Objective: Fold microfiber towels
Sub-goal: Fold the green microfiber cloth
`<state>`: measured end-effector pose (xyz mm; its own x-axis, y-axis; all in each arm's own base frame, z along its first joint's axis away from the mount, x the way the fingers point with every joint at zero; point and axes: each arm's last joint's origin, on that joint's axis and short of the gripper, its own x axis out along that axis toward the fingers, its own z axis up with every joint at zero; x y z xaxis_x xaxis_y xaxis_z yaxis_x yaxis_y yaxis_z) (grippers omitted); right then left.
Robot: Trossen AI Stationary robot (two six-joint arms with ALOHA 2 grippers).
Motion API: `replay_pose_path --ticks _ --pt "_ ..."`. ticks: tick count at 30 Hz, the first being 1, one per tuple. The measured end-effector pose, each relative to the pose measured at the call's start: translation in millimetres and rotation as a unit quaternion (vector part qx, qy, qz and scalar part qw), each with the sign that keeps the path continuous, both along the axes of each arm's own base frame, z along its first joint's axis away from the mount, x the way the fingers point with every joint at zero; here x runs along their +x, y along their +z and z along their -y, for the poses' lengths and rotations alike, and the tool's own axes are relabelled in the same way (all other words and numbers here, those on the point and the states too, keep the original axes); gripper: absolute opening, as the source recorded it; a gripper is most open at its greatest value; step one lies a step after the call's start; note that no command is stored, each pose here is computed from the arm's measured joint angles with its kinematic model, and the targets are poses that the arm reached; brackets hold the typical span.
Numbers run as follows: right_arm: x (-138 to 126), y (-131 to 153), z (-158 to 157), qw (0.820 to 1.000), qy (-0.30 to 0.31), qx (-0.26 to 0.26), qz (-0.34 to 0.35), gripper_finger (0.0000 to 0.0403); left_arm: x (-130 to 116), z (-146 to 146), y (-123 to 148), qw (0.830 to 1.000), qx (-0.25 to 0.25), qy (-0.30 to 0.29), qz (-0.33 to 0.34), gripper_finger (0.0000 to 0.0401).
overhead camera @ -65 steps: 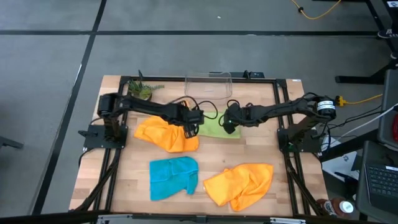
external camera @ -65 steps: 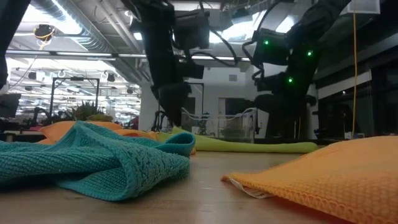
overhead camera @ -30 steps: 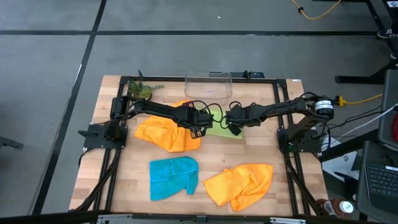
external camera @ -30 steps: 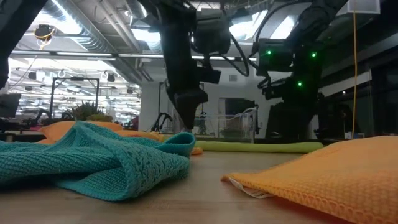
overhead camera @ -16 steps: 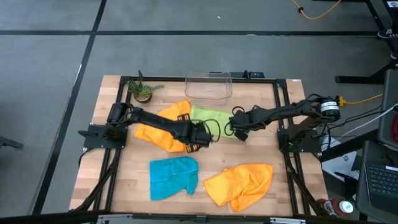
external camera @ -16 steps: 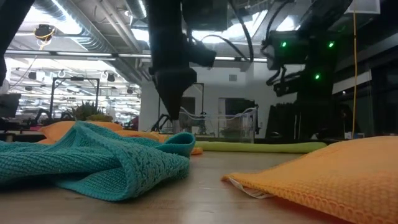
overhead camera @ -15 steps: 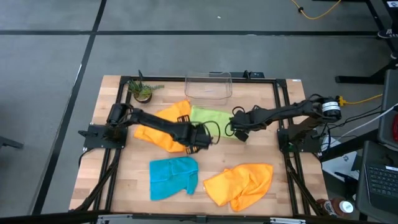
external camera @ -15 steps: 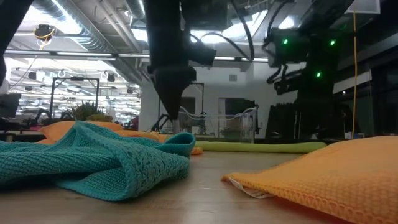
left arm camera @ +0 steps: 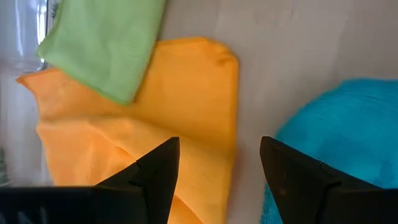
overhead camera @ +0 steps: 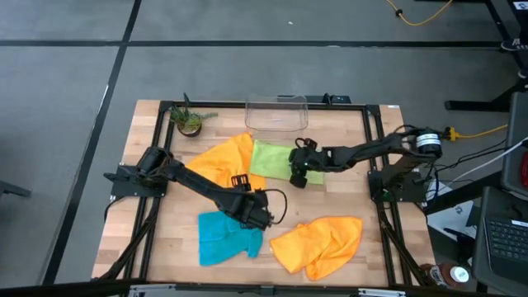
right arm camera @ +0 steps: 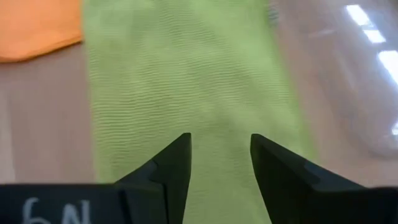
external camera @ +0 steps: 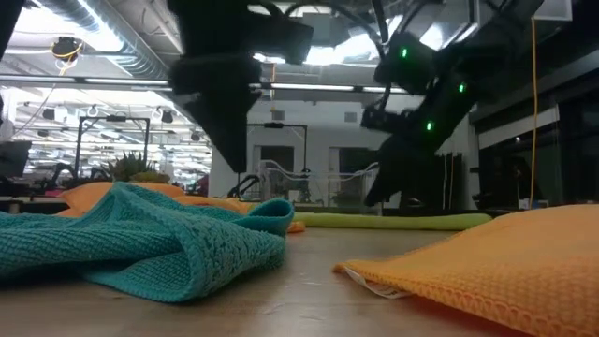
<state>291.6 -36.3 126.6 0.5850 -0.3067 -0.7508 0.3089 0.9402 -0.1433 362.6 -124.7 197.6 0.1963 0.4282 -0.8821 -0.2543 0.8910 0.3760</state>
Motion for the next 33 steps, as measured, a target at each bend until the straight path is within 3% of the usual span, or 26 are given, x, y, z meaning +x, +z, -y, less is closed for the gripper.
replay_pose_path --ticks 4,9,14,21,29,33 --pt "1 -21 5 0.999 -0.013 0.034 -0.002 0.0168 -2 7 1 1.000 0.014 -0.006 0.008 0.0218" --pt "-10 -36 -3 0.985 -0.141 0.097 0.029 0.0168 -5 11 1 1.000 0.026 -0.007 0.011 0.0218" --pt "-19 -42 -33 0.963 -0.242 0.098 0.068 0.0162 -6 9 2 0.999 0.052 -0.006 0.014 0.0218" --pt "-24 -41 -80 0.955 -0.252 0.123 0.098 0.0150 -6 7 2 0.998 0.054 -0.004 0.010 0.0218" --pt "-39 -42 -119 0.895 -0.354 0.198 0.185 0.0148 -6 7 2 0.998 0.046 0.033 0.030 0.0218" --pt "-43 -40 -135 0.886 -0.346 0.211 0.226 0.0148 -6 7 2 0.998 0.045 0.040 0.035 0.0218"
